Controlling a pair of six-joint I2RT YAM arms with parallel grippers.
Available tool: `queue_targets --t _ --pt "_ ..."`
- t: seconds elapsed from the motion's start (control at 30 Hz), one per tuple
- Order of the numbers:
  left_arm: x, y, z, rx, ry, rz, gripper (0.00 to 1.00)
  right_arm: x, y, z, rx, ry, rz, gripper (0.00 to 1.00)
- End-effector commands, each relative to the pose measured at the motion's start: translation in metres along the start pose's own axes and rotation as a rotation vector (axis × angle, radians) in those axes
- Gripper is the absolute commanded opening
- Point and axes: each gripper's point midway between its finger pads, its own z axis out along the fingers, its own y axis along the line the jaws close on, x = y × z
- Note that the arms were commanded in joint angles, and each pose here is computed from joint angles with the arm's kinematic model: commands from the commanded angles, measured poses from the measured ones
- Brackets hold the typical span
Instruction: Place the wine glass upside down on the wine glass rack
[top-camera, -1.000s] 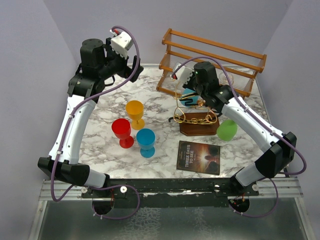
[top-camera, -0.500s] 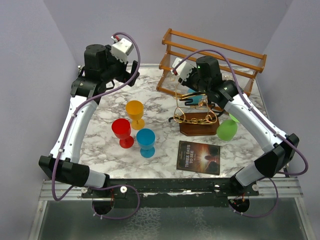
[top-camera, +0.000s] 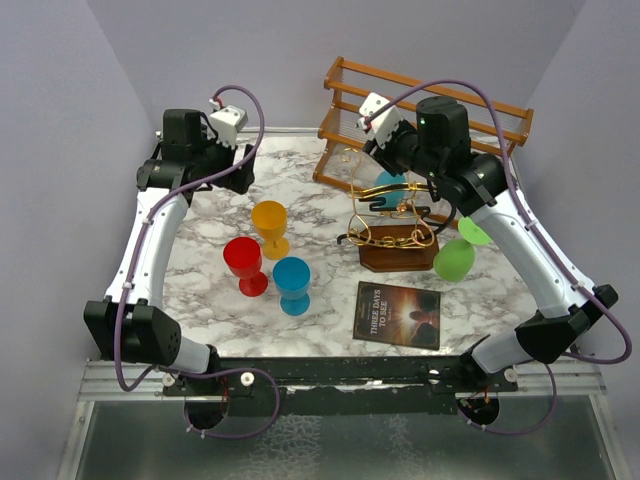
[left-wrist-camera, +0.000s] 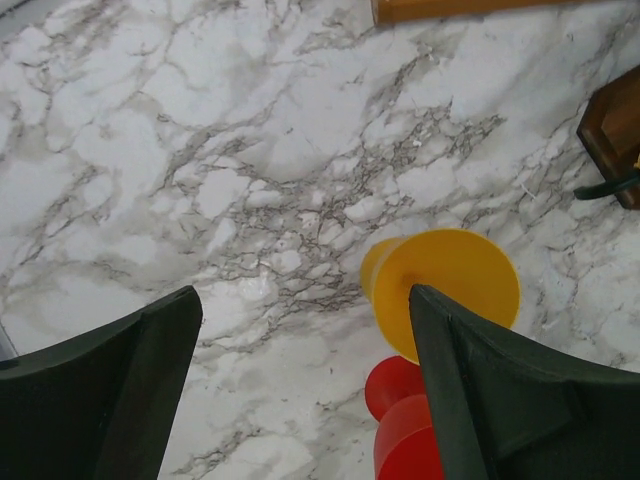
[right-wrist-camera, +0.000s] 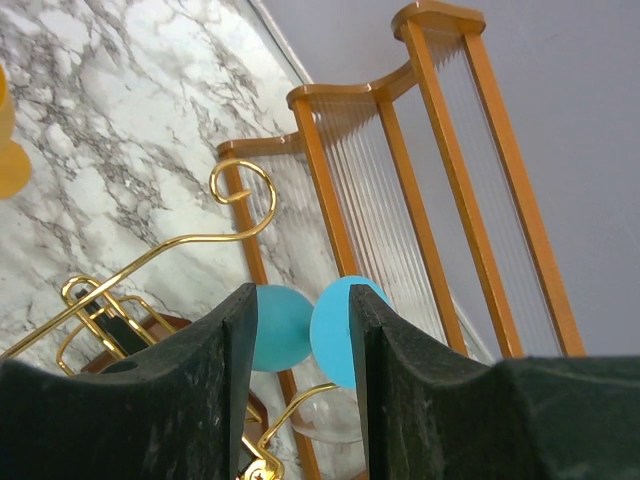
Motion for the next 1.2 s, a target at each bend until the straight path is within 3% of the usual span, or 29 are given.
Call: queue_targets --t 0.0,0.3,0.57,0.77,0.97,1.17 --pt "0.038 -0.018 0.019 0.104 0.141 0.013 0.86 -0.014 0.007 -0.012 -0.049 -0.038 0.046 0.43" --pt "0.07 -0.036 0.051 0.157 0.27 0.053 0.68 -0.012 0.004 -0.015 -0.04 -0.036 0.068 0.43" --pt "0.088 -0.04 0.068 0.159 0.345 0.076 0.41 -0.005 0.003 -0.017 -0.029 -0.027 0.069 0.43" --pt "0.084 -0.041 0.072 0.168 0.334 0.099 0.21 -0.003 -0.003 -0.02 -0.018 -0.03 0.092 0.44" --pt "0.056 -0.041 0.066 0.169 0.261 0.133 0.0 -0.003 -0.024 -0.028 0.034 -0.048 0.157 0.5" --pt "-0.017 -0.036 0.033 0.119 0.076 0.165 0.0 -0.003 -0.049 -0.043 0.089 -0.087 0.266 0.61"
